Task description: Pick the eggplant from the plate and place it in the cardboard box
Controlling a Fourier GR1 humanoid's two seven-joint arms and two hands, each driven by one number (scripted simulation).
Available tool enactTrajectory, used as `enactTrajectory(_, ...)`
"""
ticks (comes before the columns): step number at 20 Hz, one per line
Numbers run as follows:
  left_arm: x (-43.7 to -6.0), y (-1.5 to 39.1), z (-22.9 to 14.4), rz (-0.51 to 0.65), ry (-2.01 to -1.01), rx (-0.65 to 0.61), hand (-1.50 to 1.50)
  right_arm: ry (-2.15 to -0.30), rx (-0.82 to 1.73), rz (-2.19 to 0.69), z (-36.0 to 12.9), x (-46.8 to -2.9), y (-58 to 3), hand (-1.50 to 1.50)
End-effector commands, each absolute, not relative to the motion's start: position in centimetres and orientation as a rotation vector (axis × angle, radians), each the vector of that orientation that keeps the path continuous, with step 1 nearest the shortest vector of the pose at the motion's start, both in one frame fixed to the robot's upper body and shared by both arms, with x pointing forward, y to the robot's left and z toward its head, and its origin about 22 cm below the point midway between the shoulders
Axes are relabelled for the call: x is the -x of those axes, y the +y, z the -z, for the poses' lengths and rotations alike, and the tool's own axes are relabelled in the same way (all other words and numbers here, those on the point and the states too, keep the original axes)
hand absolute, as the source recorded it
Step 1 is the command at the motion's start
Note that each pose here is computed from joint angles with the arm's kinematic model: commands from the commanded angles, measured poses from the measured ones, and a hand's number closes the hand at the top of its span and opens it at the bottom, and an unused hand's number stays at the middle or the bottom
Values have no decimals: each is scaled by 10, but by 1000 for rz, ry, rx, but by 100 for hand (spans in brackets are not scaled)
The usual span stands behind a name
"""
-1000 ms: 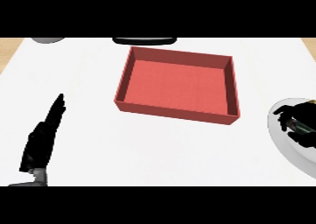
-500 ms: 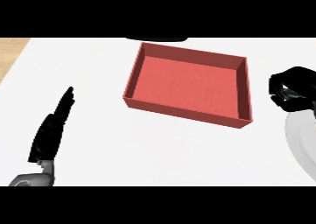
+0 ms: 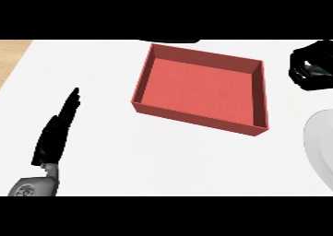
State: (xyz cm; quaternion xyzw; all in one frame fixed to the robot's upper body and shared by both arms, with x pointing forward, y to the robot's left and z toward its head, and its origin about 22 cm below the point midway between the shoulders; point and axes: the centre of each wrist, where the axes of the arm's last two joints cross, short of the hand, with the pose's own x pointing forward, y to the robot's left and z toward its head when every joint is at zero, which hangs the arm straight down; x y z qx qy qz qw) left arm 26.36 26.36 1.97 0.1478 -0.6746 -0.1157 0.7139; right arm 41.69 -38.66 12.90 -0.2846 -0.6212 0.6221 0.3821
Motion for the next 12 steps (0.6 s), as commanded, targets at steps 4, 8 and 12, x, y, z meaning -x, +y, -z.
enactTrajectory(4,-260,270,-15,247,-1477,-340,0,-1921,394,-1384,-178,-440,-375,150)
enactTrajectory(8,-265,268,-9,245,-1485,-351,0,-2037,173,-1296,-183,-452,-351,150)
enactTrajectory(12,-251,269,-10,246,-1480,-346,0,-2101,48,-1273,-205,-456,-348,150)
